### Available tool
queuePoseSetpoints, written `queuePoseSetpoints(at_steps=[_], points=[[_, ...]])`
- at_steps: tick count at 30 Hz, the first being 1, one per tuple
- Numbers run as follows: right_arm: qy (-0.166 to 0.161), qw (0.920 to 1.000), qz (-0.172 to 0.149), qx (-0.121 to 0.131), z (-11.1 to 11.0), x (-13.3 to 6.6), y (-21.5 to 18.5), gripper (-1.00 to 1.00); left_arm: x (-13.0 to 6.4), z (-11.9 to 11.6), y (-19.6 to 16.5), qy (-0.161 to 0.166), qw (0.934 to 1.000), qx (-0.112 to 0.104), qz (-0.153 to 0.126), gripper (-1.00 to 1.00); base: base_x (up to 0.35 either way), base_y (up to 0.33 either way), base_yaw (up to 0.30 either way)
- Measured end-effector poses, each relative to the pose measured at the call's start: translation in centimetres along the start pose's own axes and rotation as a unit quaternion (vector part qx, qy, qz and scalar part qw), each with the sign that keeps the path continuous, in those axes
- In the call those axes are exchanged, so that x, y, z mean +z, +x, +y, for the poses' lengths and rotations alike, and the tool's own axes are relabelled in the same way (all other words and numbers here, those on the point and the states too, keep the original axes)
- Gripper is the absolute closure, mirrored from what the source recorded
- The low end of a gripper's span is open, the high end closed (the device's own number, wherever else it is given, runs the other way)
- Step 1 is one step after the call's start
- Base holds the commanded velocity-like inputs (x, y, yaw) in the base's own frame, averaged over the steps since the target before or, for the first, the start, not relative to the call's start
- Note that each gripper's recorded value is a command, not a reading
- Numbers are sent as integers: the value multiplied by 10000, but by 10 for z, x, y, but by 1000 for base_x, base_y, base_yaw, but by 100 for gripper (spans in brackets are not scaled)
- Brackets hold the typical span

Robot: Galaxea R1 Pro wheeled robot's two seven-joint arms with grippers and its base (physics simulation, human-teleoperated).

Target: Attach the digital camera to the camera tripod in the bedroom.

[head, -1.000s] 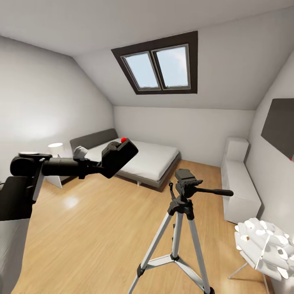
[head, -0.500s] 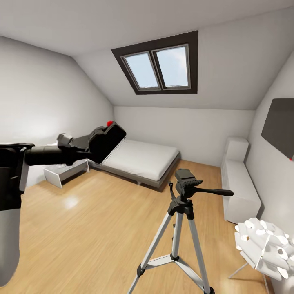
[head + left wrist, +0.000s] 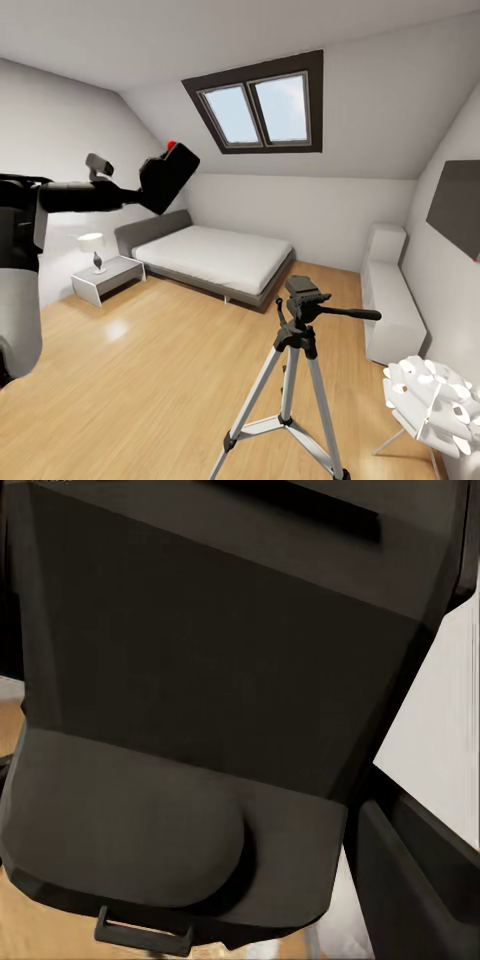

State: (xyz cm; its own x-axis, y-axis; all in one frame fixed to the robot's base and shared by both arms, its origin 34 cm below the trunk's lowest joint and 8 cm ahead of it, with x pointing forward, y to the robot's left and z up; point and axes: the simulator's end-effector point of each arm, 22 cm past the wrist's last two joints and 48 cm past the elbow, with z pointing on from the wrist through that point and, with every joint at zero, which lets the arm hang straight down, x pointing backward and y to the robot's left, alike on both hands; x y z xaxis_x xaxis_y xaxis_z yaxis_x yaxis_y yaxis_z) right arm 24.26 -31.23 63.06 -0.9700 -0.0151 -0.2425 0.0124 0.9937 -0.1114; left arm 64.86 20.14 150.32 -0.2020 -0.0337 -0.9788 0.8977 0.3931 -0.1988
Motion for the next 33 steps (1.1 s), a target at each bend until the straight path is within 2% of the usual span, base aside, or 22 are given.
queuePoseSetpoints(at_steps=[3,4,5,7,8,14,15,21,26,33], points=[[0,10000,-6,-1,0,0,0,-100,4,-12,-33,90,9998,162,-18,100,0,0,0],[0,10000,-1,1,0,0,0,-100,16,-14,-55,36,9997,225,96,100,0,0,0],[2,10000,-13,1,0,-1,0,-100,19,-20,-64,53,9995,282,97,100,0,0,0],[1,10000,-6,-1,0,0,0,-100,30,-20,-67,41,9995,256,189,100,0,0,0],[2,10000,-7,1,0,0,0,-100,42,-22,-67,82,9993,234,291,100,0,0,0],[2,10000,-6,-1,0,0,0,-100,76,-31,-53,155,9969,256,729,100,0,0,0],[2,10000,-6,-3,0,0,0,-100,87,-34,-45,173,9954,289,902,100,0,0,0],[-6,10000,-1,-12,0,0,0,-100,118,-44,-18,201,9877,455,1480,100,0,0,0],[-13,10000,-2,-15,1,0,0,-100,131,-47,2,177,9810,559,1848,100,0,0,0],[-23,10000,-1,-16,1,0,0,-100,135,-45,13,157,9784,541,1987,100,0,0,0]])
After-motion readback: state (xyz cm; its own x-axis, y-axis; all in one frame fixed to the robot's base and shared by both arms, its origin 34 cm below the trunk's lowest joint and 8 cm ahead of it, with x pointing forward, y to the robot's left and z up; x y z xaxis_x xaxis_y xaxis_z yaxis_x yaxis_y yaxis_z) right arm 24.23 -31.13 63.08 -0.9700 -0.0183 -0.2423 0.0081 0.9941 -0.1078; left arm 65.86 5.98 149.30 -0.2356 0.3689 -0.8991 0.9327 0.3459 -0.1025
